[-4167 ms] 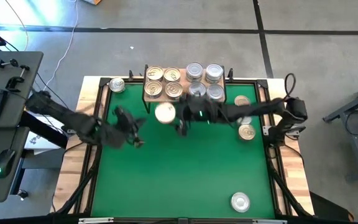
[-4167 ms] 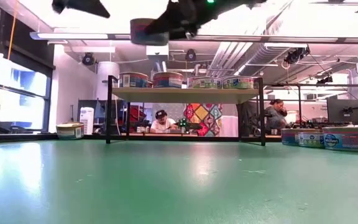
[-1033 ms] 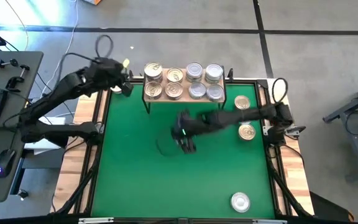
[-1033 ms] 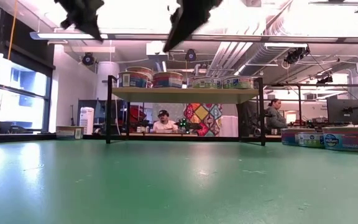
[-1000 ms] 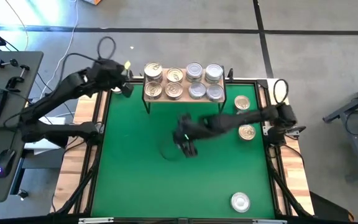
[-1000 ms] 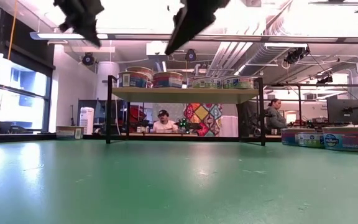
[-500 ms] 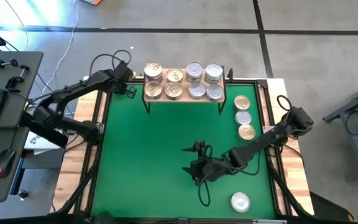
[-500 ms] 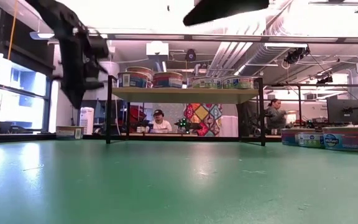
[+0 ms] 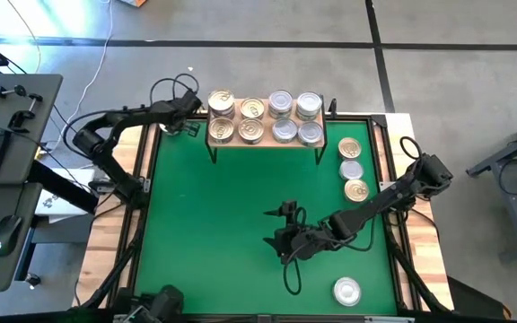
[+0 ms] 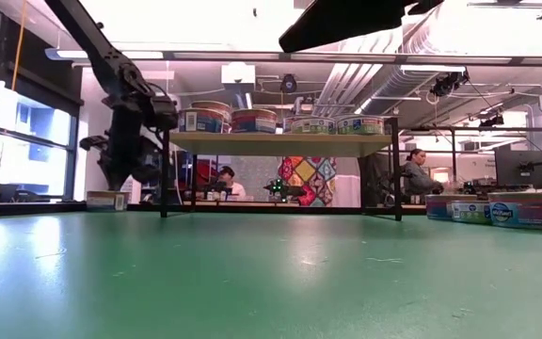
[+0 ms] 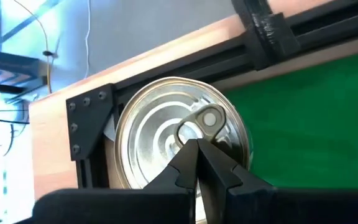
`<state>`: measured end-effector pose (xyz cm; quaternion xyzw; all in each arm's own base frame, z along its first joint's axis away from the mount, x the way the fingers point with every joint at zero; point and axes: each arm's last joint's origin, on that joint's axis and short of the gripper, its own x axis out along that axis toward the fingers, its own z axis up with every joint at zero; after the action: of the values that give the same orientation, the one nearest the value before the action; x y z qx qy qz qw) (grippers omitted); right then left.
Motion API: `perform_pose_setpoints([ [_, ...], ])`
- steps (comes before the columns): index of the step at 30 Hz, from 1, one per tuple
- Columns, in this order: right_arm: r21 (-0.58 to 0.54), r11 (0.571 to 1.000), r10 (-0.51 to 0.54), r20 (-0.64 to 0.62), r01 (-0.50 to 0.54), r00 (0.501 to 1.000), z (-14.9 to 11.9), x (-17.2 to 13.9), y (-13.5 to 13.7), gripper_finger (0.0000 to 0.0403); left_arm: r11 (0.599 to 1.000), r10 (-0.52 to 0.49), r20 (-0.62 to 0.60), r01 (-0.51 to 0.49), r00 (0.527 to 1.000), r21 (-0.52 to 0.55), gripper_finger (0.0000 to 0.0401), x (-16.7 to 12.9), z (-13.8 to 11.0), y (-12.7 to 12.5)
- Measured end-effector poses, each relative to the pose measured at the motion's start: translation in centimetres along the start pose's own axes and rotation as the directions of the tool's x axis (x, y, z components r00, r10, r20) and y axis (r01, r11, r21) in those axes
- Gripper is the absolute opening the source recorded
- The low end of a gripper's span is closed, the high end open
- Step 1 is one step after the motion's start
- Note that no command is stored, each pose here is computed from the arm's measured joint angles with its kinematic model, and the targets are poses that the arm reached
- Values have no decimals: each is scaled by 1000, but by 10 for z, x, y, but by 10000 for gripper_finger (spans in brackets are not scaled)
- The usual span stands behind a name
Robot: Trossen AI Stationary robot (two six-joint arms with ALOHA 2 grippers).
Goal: Stack canned seafood by type on shelf
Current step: Stack the blue tuna can on top of the other blue tuna can on the shelf
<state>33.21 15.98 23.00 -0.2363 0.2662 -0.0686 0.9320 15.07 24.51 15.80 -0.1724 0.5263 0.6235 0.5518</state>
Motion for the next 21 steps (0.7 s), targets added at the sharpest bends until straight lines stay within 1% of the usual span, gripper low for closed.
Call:
perform_pose_setpoints([
  [2,0,1000,0,-1,0,1000,0,0,0,369,1000,-2,-7,2,1000,12,0,0,0,-3],
  [5,-2,1000,1,-3,-1,1000,0,0,0,369,999,-29,-45,30,999,30,0,-3,-4,-4],
  [10,-3,1000,1,-5,-1,1000,-1,0,0,369,993,-58,-201,77,978,87,0,-9,-21,-5],
  [15,-3,1000,2,-5,-2,1000,-1,0,0,369,984,-21,-304,73,953,162,0,-21,-37,-12],
  [21,17,1000,2,-5,-2,1000,-1,0,0,369,960,33,-377,76,926,270,0,-43,-60,-29],
])
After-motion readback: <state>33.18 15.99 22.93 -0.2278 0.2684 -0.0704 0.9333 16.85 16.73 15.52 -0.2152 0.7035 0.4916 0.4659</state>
